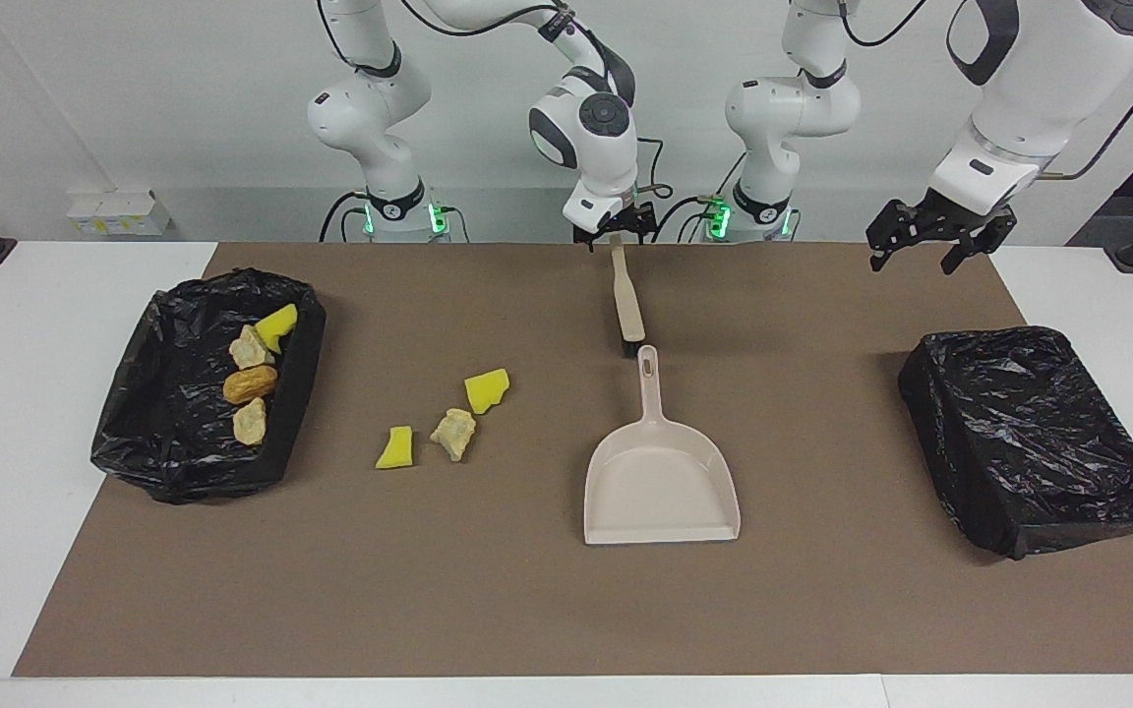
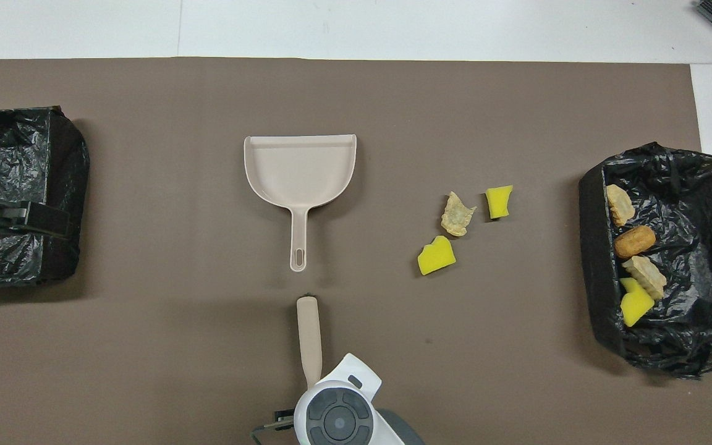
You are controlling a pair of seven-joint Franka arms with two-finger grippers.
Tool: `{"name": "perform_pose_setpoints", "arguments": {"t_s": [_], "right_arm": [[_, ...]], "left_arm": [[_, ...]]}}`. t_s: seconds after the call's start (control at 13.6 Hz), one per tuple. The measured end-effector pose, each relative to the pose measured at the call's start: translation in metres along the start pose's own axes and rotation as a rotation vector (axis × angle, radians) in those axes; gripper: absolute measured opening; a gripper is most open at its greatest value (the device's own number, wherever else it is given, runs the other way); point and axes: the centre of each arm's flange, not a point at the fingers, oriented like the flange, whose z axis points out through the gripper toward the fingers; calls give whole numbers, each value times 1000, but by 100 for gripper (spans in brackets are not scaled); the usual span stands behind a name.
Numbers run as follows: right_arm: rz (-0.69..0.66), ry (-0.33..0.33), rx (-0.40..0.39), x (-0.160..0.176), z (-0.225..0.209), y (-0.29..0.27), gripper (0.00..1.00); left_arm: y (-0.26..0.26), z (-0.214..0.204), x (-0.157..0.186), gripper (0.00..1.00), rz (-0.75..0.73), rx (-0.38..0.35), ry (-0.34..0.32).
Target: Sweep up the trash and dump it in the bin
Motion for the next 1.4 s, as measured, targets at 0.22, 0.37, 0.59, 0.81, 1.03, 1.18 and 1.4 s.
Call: {"name": "perform_pose_setpoints", "arguments": {"t_s": [0.22, 0.37, 0.59, 0.81, 1.03, 1.18, 1.4], "right_arm": [[-11, -13, -18, -9, 11, 1, 85], [-23, -15, -24, -15, 16, -1, 81], [-25, -13, -23, -16, 17, -1, 63], [-23, -10, -19, -14, 15, -2, 26], [-21, -3, -9, -11, 10, -4, 26], [2, -1, 0, -7, 1, -6, 26], [52, -43, -17, 0, -44, 15, 26]], "left_arm": [[0, 0, 0, 100, 0, 0, 0], [0, 0, 0, 100, 1, 0, 0], [0, 0, 0, 100, 1, 0, 0], [0, 1, 0, 100, 1, 0, -3], [16, 19, 6, 100, 30, -2, -3], [48, 49, 14, 100, 70, -2, 17], [93, 88, 18, 100, 102, -24, 44]]}}
